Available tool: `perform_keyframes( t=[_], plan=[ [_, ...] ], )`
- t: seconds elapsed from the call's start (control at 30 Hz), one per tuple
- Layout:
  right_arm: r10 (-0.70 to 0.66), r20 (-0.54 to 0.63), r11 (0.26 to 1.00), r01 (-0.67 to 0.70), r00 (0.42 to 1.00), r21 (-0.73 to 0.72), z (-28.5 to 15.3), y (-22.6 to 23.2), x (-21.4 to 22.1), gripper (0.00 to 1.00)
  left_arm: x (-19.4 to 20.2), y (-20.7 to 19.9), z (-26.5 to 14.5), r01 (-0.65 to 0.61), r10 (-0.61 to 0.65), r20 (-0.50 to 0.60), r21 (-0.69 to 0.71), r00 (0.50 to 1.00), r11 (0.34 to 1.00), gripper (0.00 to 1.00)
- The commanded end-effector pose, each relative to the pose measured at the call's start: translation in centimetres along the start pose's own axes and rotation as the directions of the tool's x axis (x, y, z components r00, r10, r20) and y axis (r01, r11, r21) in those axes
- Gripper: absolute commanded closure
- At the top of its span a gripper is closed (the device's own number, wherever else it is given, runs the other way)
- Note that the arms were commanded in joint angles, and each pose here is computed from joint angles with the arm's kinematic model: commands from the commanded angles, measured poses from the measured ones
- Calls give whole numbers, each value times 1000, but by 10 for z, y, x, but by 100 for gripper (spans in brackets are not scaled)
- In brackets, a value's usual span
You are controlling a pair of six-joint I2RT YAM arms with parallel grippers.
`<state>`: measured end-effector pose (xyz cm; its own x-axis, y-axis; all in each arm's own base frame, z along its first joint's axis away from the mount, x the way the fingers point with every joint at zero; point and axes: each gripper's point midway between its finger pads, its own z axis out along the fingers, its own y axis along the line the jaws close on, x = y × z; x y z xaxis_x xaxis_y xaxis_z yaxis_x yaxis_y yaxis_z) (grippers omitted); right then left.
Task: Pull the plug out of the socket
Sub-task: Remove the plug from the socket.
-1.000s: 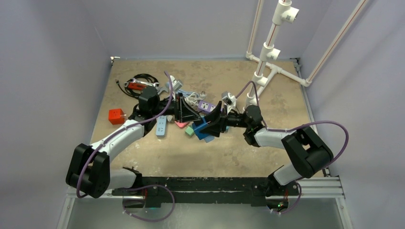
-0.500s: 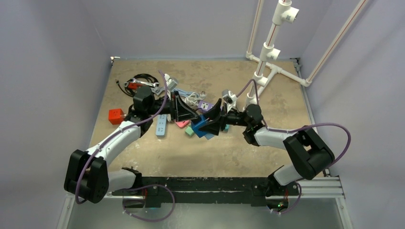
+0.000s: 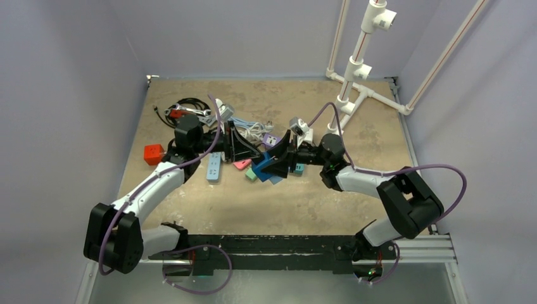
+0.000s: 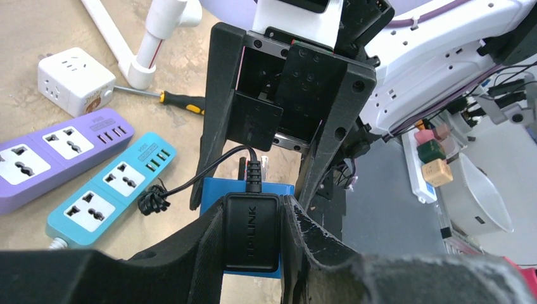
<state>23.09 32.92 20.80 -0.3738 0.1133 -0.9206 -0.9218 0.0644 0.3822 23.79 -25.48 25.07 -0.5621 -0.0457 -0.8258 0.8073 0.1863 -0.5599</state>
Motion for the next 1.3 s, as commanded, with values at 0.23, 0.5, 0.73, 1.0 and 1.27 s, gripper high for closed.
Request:
perform_keyframes(
  t=[0.23, 0.5, 0.73, 1.0, 1.27],
  plan=[
    [-50, -32, 974, 56, 998, 218, -7, -51, 10, 100, -40, -39, -10, -106, 92, 106, 135, 990, 985, 100],
    [-60, -25, 986, 63, 998, 155, -7, -32, -1, 100, -37, 21, -15, -213, 225, 27, -231, 974, 949, 100],
    [-71, -13, 992, 72, 997, 107, -8, -16, -9, 100, -34, 43, -22, -238, 259, -1, -393, 966, 888, 100],
    [-88, -27, 988, 91, 996, 123, -8, -25, -1, 100, -29, 11, -6, -206, 209, -1, -183, 978, 961, 100],
    [-123, -58, 948, 135, 991, 288, -13, -63, 7, 100, -25, -36, -8, -218, 219, -28, 35, 975, 975, 100]
  ],
)
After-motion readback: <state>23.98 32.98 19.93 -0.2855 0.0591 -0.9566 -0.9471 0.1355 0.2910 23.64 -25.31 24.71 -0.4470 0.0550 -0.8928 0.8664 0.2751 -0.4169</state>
